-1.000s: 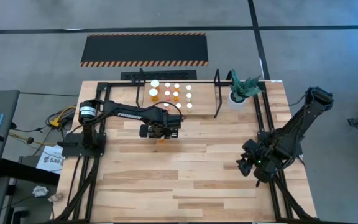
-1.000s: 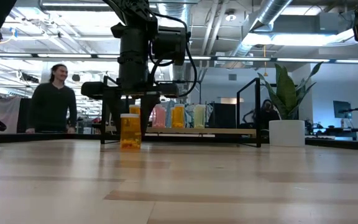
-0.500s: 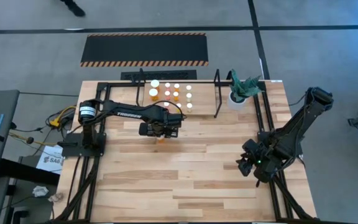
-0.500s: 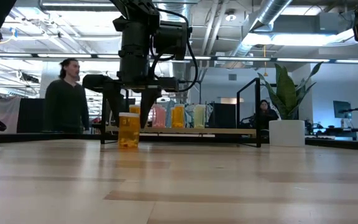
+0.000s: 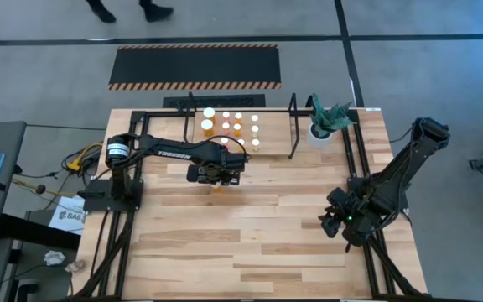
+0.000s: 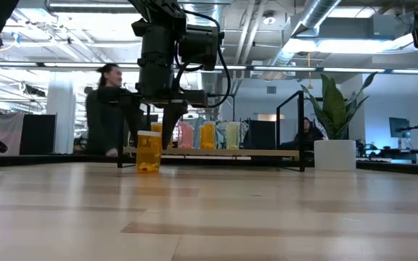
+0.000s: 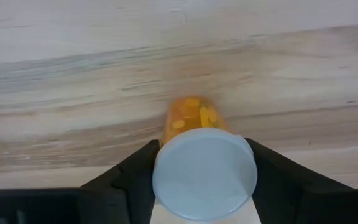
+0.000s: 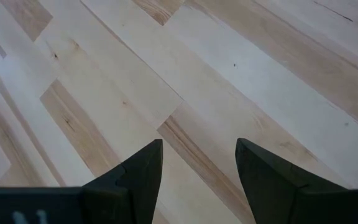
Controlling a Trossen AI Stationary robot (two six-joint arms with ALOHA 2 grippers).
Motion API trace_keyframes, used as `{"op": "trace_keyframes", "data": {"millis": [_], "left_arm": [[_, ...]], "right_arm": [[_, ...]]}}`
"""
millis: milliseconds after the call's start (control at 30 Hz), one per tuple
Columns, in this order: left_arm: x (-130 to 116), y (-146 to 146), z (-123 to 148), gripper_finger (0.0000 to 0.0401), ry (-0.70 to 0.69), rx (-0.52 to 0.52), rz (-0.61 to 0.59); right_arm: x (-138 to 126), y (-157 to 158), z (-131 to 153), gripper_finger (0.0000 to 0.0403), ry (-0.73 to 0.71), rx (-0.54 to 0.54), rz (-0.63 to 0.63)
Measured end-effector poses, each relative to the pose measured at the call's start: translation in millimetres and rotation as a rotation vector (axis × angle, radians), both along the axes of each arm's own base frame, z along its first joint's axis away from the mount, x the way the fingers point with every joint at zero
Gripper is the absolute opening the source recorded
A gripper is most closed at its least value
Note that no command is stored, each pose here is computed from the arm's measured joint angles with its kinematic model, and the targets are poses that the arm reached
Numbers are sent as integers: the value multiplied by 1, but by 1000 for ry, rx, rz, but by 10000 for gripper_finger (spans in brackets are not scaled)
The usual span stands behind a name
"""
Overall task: Pick and place medicine bottles onto shelf by color
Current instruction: Put the big orange pill bottle on the shelf aligned with the other big orange pill bottles
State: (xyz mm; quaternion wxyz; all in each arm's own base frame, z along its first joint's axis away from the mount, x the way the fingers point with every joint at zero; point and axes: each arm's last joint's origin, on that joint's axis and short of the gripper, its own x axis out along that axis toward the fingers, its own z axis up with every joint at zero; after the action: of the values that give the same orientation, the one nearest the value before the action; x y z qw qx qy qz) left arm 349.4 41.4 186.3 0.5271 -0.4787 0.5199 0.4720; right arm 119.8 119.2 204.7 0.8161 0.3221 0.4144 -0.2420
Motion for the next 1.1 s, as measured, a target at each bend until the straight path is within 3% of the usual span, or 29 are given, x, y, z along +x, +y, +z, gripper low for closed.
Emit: {"op": "trace_keyframes", "data": {"millis": [267, 433, 600, 800, 1100], "left_arm": [[0, -1, 0, 172, -3, -24, -1], [-2, 2, 6, 178, -20, -22, 3], [-9, 9, 21, 189, -44, 24, 19], [-16, 19, 34, 173, -65, 77, 51], [-19, 36, 37, 184, -92, 54, 283]], "right_arm": [[0, 0, 0, 225, 0, 0, 0], [0, 0, 0, 225, 0, 0, 0], [0, 0, 0, 225, 0, 0, 0], [0, 0, 0, 225, 0, 0, 0], [0, 0, 0, 225, 0, 0, 0]]}}
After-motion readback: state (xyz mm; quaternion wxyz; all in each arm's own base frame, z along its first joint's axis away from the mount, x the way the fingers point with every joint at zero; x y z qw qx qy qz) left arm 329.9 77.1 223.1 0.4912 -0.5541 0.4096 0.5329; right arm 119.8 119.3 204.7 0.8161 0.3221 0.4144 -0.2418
